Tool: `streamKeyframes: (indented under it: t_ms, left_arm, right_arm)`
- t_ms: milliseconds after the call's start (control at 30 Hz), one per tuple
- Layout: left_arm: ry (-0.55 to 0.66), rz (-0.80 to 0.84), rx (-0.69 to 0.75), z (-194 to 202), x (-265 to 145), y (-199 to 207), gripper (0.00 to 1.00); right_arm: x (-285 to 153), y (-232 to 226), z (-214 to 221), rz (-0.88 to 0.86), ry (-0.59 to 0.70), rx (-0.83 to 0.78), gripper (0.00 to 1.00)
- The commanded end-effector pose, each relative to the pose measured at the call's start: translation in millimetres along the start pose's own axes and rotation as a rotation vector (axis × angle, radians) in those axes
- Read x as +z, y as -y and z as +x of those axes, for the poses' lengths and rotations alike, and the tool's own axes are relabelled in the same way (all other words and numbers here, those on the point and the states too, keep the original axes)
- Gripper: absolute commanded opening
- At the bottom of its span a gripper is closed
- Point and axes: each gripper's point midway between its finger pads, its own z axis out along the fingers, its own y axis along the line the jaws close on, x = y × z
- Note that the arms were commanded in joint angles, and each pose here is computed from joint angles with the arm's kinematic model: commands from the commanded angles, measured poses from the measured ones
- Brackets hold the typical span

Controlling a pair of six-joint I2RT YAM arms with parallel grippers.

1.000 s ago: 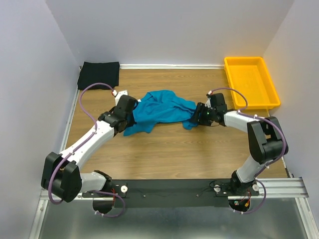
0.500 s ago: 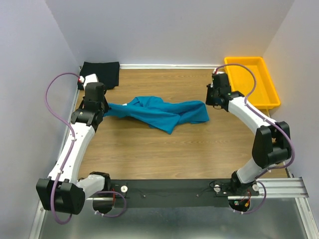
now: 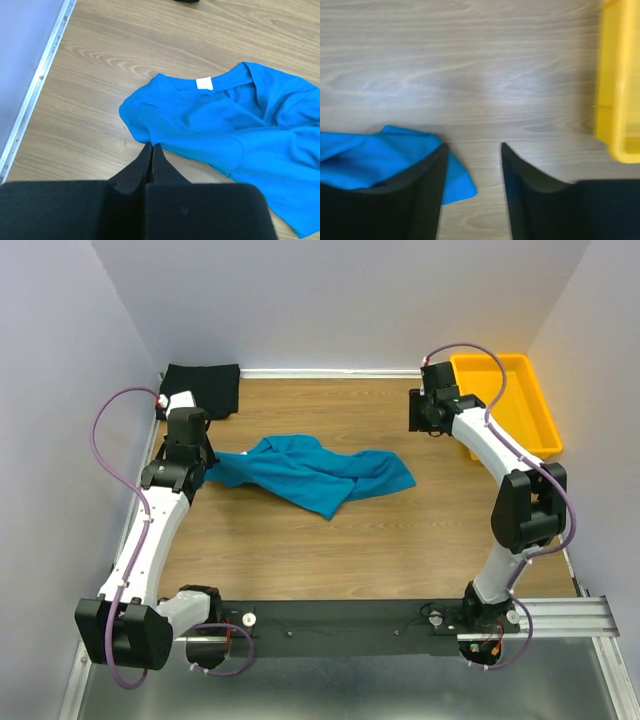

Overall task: Fold and stack the t-shirts
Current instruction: Flatten the tshirt out

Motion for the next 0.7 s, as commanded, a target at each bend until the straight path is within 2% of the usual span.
streamKeyframes:
  t_ms: [0, 133, 267, 433, 533, 667]
  left_arm:
    - [0.033, 0.057, -0.021, -12, -5, 9, 0.00]
    - [0.034, 0.066, -0.019, -10, -4, 11, 0.00]
    - [0.027, 0.058, -0.013, -8, -1, 10, 0.00]
    - [0.027, 0.064, -0.018, -7, 0, 11, 0.00]
    - [0.035, 0.051, -0.017, -8, -2, 8, 0.00]
    - [0.038, 0.042, -0.017, -7, -2, 6, 0.00]
  right_arm:
    - [-6, -39, 68, -0.213, -0.202, 0.088, 0.60]
    - [-12, -53, 118, -0.271, -0.294, 0.141, 0.72]
    - [-12, -75, 151, -0.339, -0.352, 0.193, 0.74]
    - [8, -77, 159, -0.288, -0.313, 0.238, 0.73]
    - [27, -63, 161, -0.186, -0.289, 0.225, 0.67]
    - [40, -59, 160, -0.147, -0.284, 0.206, 0.62]
